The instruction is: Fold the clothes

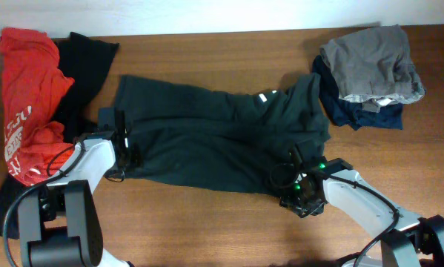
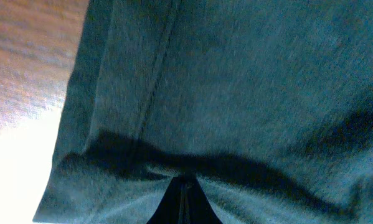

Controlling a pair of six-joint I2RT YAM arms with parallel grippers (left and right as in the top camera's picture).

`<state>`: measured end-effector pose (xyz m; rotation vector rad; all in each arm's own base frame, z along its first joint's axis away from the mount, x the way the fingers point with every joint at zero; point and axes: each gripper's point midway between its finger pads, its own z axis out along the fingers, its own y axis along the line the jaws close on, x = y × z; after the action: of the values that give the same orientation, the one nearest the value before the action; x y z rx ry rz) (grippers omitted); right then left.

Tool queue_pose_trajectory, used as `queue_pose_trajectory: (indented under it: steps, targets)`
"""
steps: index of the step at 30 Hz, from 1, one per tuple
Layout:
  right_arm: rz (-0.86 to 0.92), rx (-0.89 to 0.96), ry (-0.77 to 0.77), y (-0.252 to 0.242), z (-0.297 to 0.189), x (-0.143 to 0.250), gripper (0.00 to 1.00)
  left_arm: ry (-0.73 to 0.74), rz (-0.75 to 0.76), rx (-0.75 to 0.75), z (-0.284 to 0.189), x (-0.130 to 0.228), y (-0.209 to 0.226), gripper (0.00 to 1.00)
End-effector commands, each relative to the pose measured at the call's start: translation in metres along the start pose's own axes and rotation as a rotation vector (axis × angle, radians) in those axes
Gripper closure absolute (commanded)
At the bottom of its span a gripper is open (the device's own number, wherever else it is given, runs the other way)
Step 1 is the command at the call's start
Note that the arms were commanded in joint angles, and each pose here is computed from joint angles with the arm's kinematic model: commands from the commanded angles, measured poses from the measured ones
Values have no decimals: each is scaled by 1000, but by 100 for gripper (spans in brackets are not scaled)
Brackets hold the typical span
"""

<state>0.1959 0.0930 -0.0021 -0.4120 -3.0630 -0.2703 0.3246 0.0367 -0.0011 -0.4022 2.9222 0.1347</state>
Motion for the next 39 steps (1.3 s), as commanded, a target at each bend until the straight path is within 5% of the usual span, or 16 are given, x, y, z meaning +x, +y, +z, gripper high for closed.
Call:
queue_pose_trajectory:
  steps: [1, 10, 21, 29, 39]
  targets:
    - [-12, 40, -5, -6, 13, -2, 48, -14, -12, 9, 1, 1, -2, 99]
    - [-12, 40, -5, -6, 13, -2, 47, 66, 2, 57, 5, 20, -9, 93]
    - [-11, 40, -5, -6, 13, -2, 47, 145, 67, 2, 15, 53, 4, 59]
    - [-12, 40, -5, -6, 13, -2, 47, 143, 143, -96, 14, 52, 22, 47]
    - [-12, 40, -5, -6, 13, -3, 47, 122, 149, -188, 12, 47, 37, 46]
